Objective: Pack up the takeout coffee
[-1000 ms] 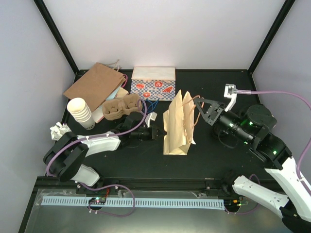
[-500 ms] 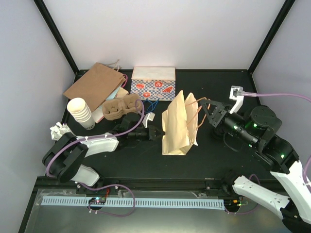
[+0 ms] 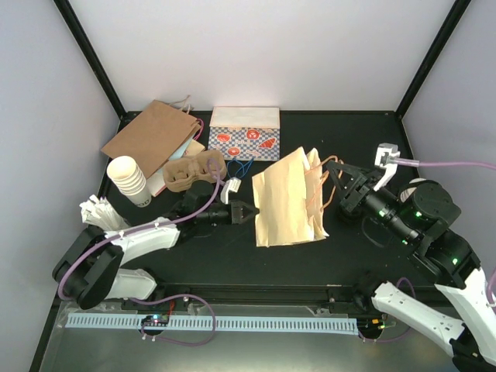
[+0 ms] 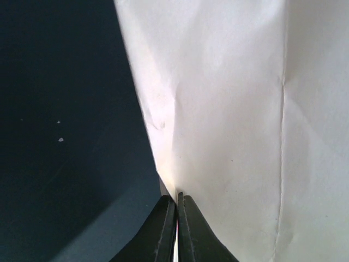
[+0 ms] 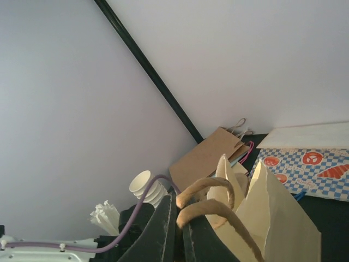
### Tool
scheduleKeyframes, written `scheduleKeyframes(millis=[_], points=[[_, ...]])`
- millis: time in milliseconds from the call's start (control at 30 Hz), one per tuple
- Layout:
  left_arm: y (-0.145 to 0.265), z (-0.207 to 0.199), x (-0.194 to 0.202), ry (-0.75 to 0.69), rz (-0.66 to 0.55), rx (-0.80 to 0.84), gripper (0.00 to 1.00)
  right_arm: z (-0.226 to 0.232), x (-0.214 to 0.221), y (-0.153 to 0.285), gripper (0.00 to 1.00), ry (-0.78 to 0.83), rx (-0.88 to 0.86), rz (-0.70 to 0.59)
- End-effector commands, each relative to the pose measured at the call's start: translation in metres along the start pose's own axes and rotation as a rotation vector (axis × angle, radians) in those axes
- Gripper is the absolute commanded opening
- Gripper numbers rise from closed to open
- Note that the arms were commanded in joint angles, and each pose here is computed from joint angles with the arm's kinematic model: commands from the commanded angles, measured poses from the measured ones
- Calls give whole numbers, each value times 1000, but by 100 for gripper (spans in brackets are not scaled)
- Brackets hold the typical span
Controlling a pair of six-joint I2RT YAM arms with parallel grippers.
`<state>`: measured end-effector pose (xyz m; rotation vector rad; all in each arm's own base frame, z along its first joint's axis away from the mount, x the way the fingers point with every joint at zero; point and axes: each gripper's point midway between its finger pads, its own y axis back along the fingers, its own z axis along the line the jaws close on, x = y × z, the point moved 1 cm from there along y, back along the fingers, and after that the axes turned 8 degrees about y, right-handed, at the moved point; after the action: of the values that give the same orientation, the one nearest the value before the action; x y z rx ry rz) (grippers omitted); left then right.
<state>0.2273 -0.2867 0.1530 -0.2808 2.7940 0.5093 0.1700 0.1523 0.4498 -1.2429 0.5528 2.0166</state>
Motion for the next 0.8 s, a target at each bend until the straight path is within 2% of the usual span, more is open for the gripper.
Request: scheduleKeyframes(millis=[0,100,233,300,367,433,567,767], points=[[6,17,3,-45,-15,-72,5,4,-8,5,1,94,-39,-79],[12,16,5,-90,-27,-70,9,6,-9,13,1,157,-58,-121],[18,24,10,-151,-42,-101,21,6,5,17,1,256,-86,-104],[22,27,9,-179,-56,-134,33,4,10,15,1,291,-82,-95],[25,29,6,-199,-71,-165,51,1,12,13,1,314,-69,-94],[27,31,4,-212,-81,-183,62,-2,13,9,1,339,-56,-95],[29,22,-1,-253,-104,-160,70,0,18,-5,1,387,-78,-86],[34,5,-11,-319,-151,-143,73,0,24,-25,1,436,-86,-56]])
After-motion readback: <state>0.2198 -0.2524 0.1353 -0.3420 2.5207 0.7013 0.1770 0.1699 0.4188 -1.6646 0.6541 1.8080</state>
